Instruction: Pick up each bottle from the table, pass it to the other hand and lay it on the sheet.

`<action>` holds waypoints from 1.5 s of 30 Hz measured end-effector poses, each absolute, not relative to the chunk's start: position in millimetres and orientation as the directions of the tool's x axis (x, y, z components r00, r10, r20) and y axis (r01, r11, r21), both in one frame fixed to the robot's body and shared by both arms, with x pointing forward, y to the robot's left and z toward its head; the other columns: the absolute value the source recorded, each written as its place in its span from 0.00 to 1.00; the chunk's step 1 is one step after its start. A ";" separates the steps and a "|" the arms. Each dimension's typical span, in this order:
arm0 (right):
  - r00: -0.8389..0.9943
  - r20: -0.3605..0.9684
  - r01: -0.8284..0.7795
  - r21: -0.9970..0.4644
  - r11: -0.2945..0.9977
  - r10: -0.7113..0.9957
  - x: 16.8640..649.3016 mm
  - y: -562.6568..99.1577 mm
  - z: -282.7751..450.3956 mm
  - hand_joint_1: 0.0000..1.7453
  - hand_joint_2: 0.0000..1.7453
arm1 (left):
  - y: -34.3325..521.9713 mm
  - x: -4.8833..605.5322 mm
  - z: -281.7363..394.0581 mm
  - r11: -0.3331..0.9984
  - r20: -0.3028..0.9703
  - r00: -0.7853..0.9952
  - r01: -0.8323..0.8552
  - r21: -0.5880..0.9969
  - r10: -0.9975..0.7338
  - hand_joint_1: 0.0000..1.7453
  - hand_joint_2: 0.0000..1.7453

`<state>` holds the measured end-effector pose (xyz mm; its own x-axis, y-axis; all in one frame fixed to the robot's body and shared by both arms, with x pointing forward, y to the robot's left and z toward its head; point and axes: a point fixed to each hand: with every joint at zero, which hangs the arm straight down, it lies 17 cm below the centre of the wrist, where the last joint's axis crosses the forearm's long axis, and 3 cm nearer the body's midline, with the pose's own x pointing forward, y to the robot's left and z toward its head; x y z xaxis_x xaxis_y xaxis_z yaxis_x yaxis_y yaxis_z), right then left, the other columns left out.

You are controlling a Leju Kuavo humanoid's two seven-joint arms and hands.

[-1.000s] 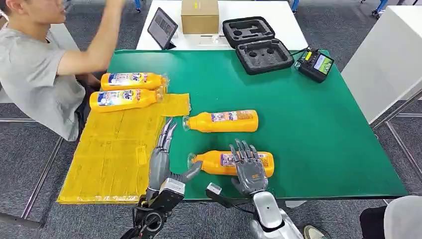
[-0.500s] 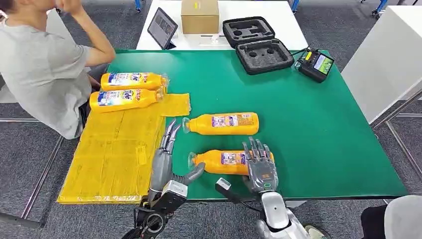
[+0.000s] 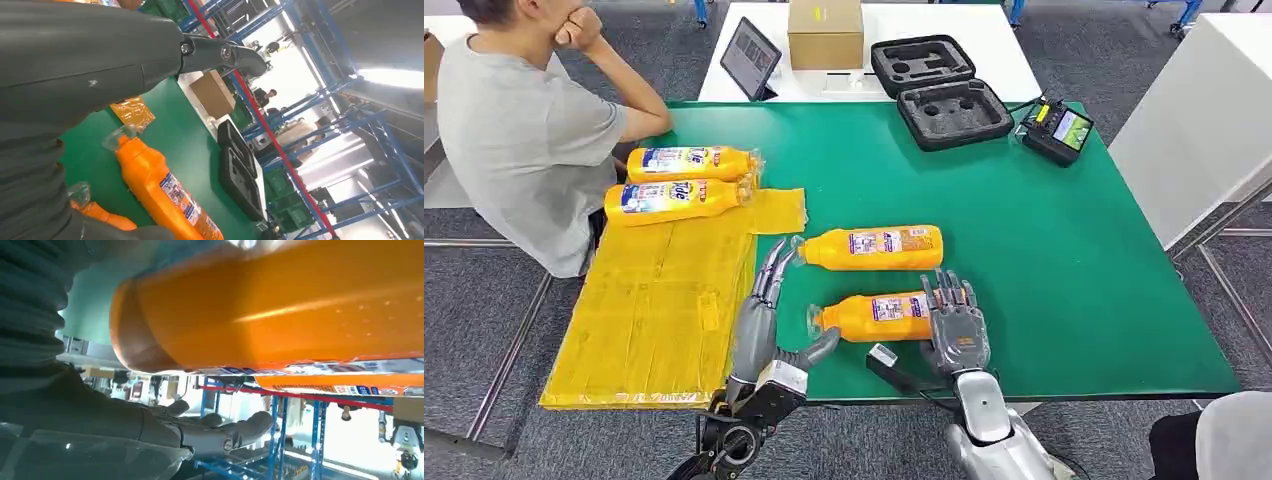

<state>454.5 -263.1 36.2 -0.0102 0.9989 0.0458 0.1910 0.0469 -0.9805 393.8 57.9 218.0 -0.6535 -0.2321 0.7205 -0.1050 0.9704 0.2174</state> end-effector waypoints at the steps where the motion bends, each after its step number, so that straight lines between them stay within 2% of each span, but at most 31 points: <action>1: -0.011 0.058 0.187 -0.980 0.060 0.998 455.5 -263.7 35.5 0.00 1.00 | 57.5 394.3 218.1 0.970 0.720 -0.654 -0.104 0.219 -0.233 0.00 1.00; 8: -0.021 0.124 0.128 -0.984 0.126 0.992 460.9 -265.7 21.8 0.00 1.00 | 52.2 396.4 217.7 0.970 0.720 -0.656 -0.090 0.224 -0.227 0.00 1.00; 10: -0.019 0.134 0.095 -0.986 0.135 0.991 461.2 -266.6 14.2 0.09 1.00 | 50.1 396.9 218.2 0.970 0.718 -0.658 -0.086 0.227 -0.226 0.00 1.00; 11: -0.018 0.141 0.079 -0.987 0.142 0.990 460.6 -267.0 9.9 0.71 1.00 | 49.9 397.5 217.8 0.970 0.719 -0.657 -0.085 0.228 -0.226 0.00 1.00; 12: -0.016 0.149 0.068 -0.986 0.150 0.989 460.5 -267.7 6.9 0.80 1.00 | 49.1 397.8 217.6 0.970 0.720 -0.657 -0.083 0.227 -0.225 0.00 1.00; 13: -0.018 0.154 0.060 -0.986 0.154 0.988 460.1 -267.4 5.0 0.80 1.00 | 48.9 398.3 217.1 0.971 0.722 -0.655 -0.081 0.226 -0.223 0.00 1.00; 17: -0.013 0.168 0.038 -0.985 0.169 0.986 458.7 -269.6 -1.5 0.91 1.00 | 46.7 399.1 216.9 0.970 0.721 -0.656 -0.076 0.230 -0.222 0.00 1.00; 20: -0.009 0.173 0.032 -0.984 0.173 0.985 459.9 -271.1 -2.7 0.82 1.00 | 44.4 398.8 216.7 0.971 0.722 -0.656 -0.071 0.230 -0.219 0.00 1.00; 22: -0.008 0.175 0.029 -0.984 0.175 0.985 460.9 -271.4 -2.5 0.82 1.00 | 44.2 399.1 215.4 0.971 0.725 -0.653 -0.069 0.230 -0.218 0.00 1.00; 24: -0.006 0.176 0.027 -0.984 0.176 0.984 461.6 -271.9 -2.6 0.77 1.00 | 43.4 399.1 215.6 0.971 0.726 -0.653 -0.066 0.228 -0.215 0.00 1.00; 29: -0.001 0.178 0.023 -0.984 0.178 0.984 463.4 -274.2 -2.7 0.78 1.00 | 41.2 399.3 217.2 0.973 0.727 -0.655 -0.059 0.223 -0.206 0.00 1.00; 30: 0.000 0.178 0.022 -0.984 0.178 0.984 464.0 -275.1 -2.7 0.61 1.00 | 41.1 400.0 217.3 0.973 0.726 -0.655 -0.059 0.224 -0.207 0.00 1.00; 31: 0.002 0.178 0.021 -0.984 0.178 0.984 464.8 -275.9 -2.7 0.61 1.00 | 41.0 400.6 217.8 0.973 0.726 -0.656 -0.059 0.224 -0.207 0.00 1.00; 33: 0.003 0.178 0.015 -0.984 0.178 0.984 465.9 -276.2 -3.3 0.09 1.00 | 41.0 401.3 218.8 0.973 0.724 -0.658 -0.059 0.225 -0.207 0.00 1.00; 34: 0.004 0.178 0.012 -0.984 0.178 0.984 466.3 -276.2 -3.8 0.09 1.00 | 41.1 401.6 219.0 0.973 0.724 -0.658 -0.060 0.225 -0.208 0.00 1.00; 36: 0.005 0.179 0.001 -0.984 0.179 0.984 464.9 -276.2 -7.2 0.00 1.00 | 41.0 401.7 219.2 0.973 0.724 -0.658 -0.060 0.225 -0.207 0.00 1.00; 45: 0.018 0.169 0.005 -0.986 0.169 0.986 465.9 -278.5 -7.1 0.00 1.00 | 36.6 400.8 219.2 0.974 0.728 -0.657 -0.050 0.219 -0.197 0.00 1.00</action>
